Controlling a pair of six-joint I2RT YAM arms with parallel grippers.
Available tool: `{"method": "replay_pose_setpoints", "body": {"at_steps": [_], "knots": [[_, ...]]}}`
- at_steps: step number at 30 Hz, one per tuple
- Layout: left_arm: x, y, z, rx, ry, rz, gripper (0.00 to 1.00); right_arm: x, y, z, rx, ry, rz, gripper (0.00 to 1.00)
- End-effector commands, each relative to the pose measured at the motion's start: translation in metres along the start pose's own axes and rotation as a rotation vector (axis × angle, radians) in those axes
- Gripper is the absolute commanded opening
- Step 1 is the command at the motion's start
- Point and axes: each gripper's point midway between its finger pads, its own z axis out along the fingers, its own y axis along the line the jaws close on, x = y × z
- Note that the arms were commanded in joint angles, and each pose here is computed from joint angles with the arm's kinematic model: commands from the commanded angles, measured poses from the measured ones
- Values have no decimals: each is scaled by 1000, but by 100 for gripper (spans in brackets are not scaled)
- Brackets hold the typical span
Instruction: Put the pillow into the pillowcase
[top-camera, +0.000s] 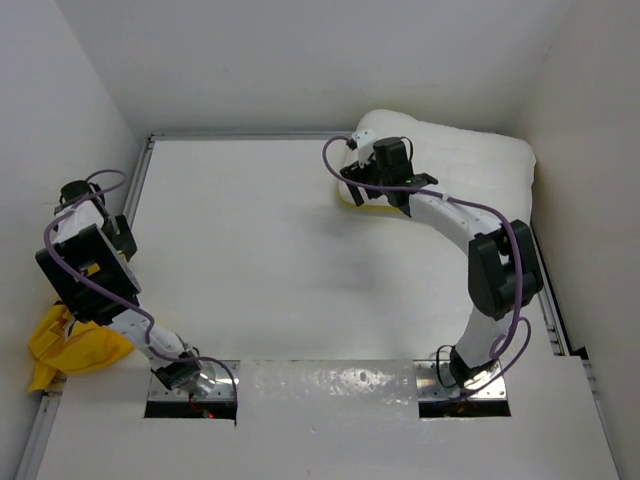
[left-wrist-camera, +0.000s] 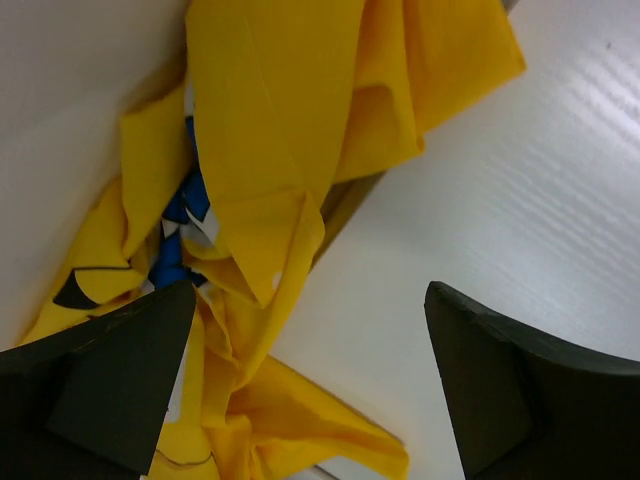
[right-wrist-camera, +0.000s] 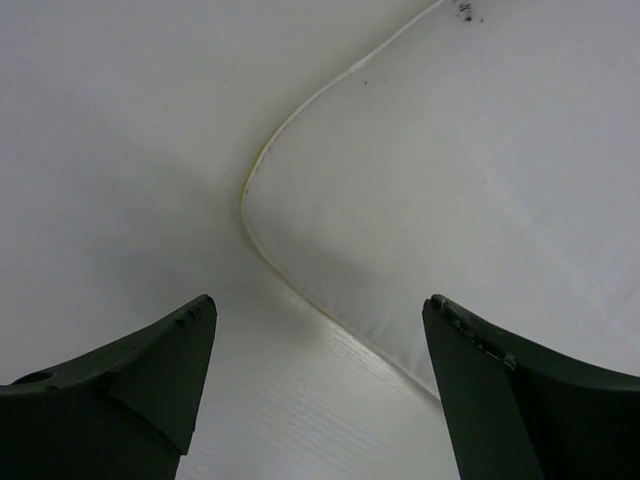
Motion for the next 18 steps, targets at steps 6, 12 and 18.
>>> {"method": "replay_pose_setpoints", "body": {"at_steps": [6, 12, 18], "knots": [[-22, 13, 30, -132, -69, 50, 97, -16, 16, -10, -63, -67, 137, 83], [3, 1, 54, -86, 34, 58, 85, -22, 13, -18, -44, -82, 137, 84], [3, 36, 52, -138, 25, 26, 19, -28, 11, -31, -36, -120, 124, 84]]}}
